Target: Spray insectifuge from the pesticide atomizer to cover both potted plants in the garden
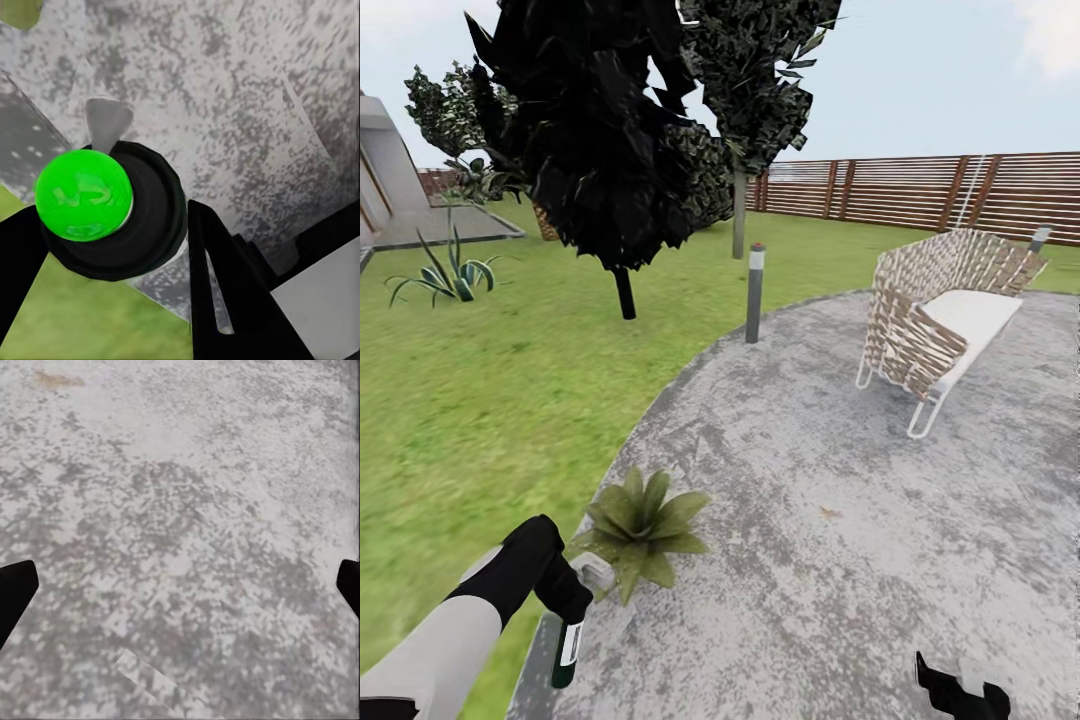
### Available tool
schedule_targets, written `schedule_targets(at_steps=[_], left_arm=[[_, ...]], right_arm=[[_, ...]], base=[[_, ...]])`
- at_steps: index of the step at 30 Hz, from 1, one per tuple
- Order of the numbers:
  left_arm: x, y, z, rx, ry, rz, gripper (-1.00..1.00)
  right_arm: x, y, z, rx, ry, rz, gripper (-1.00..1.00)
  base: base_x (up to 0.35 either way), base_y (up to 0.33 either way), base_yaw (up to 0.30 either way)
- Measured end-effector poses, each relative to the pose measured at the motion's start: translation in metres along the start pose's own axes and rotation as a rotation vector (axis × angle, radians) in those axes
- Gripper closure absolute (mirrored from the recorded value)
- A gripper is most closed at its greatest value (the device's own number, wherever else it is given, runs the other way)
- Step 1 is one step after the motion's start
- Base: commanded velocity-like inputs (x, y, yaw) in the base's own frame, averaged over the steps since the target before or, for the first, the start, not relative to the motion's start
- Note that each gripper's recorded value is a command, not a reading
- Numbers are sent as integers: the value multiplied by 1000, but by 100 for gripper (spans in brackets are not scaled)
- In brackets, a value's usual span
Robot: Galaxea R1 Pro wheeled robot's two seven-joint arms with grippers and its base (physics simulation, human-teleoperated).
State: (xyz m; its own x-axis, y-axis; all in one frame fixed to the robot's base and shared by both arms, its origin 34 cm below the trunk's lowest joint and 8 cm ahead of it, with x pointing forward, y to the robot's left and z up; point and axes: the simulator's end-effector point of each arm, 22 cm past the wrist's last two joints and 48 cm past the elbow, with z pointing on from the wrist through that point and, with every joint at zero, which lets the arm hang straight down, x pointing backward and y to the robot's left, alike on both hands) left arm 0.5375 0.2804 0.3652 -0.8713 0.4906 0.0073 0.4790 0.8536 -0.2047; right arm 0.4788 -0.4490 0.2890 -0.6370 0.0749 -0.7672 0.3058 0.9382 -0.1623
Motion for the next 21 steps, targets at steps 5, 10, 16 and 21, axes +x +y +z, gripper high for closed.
schedule_targets(at_steps=[5,10,16,21], left_arm=[[0,0,0,-1,1,0,100],[0,1,0,-3,0,-1,100],[1,2,0,-3,0,-3,100],[2,2,0,-4,3,-2,100]], right_arm=[[0,1,0,-1,0,1,-100],[1,2,0,-3,1,1,-100],[1,2,0,-3,1,0,-100],[1,2,0,-3,2,0,-100]], base=[[0,-271,162],[0,-271,270],[0,-272,277],[101,-257,277]])
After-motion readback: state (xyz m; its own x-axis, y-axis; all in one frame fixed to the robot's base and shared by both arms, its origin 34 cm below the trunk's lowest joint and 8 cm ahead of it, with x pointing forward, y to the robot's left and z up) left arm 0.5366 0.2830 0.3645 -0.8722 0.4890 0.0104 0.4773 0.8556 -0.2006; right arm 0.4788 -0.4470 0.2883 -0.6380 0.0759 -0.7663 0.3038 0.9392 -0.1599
